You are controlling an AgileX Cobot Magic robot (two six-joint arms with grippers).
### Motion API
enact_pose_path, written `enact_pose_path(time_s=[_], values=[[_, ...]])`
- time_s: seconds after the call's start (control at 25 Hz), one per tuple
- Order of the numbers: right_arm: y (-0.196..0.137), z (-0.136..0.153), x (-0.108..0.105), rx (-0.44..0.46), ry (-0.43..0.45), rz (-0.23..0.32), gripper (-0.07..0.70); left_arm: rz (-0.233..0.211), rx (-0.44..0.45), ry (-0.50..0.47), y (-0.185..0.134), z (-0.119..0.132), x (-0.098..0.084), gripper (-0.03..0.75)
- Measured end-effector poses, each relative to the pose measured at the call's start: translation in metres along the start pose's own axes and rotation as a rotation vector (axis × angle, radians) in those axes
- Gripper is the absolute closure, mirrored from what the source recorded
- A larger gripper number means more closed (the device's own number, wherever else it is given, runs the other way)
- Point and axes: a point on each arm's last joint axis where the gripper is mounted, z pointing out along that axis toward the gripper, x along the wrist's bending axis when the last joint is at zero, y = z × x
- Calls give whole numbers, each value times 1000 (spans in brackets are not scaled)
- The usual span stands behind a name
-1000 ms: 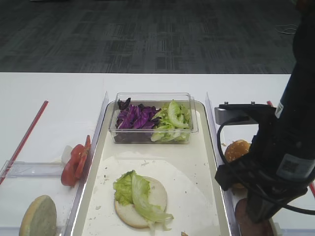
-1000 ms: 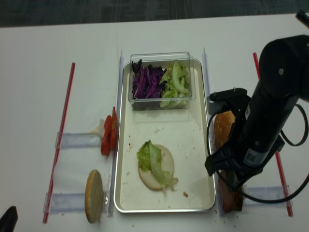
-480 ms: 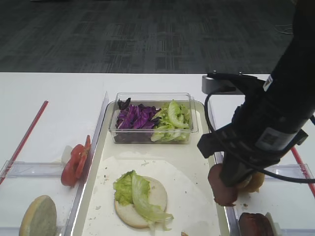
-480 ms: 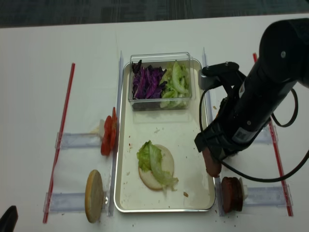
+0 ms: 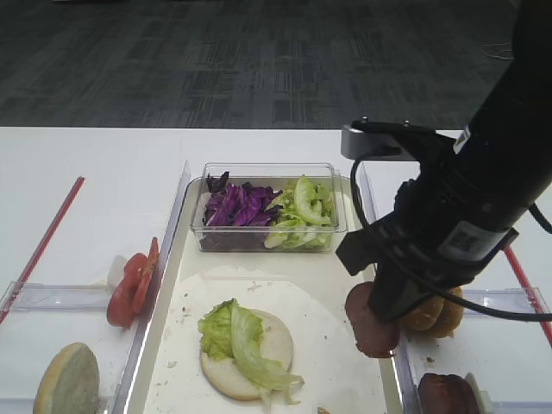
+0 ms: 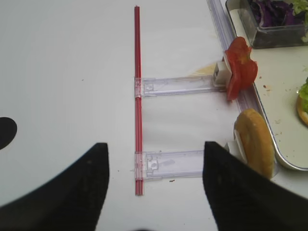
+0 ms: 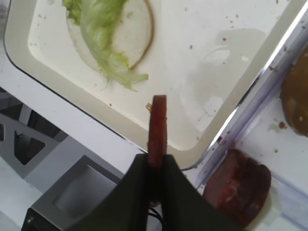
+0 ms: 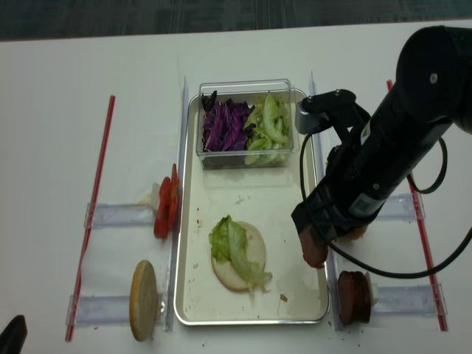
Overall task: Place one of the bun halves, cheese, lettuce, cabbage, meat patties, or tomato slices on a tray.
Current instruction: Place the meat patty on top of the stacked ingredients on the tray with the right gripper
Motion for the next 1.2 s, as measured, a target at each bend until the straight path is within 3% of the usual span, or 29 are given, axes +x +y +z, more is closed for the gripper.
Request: enact_pose_path(time_s=[0.64,1.2], values=[[36,25,8,4,191,-69,563,0,0,0,0,0,0,285],[53,64,5,41,355,-116,563,0,0,0,0,0,0,285]])
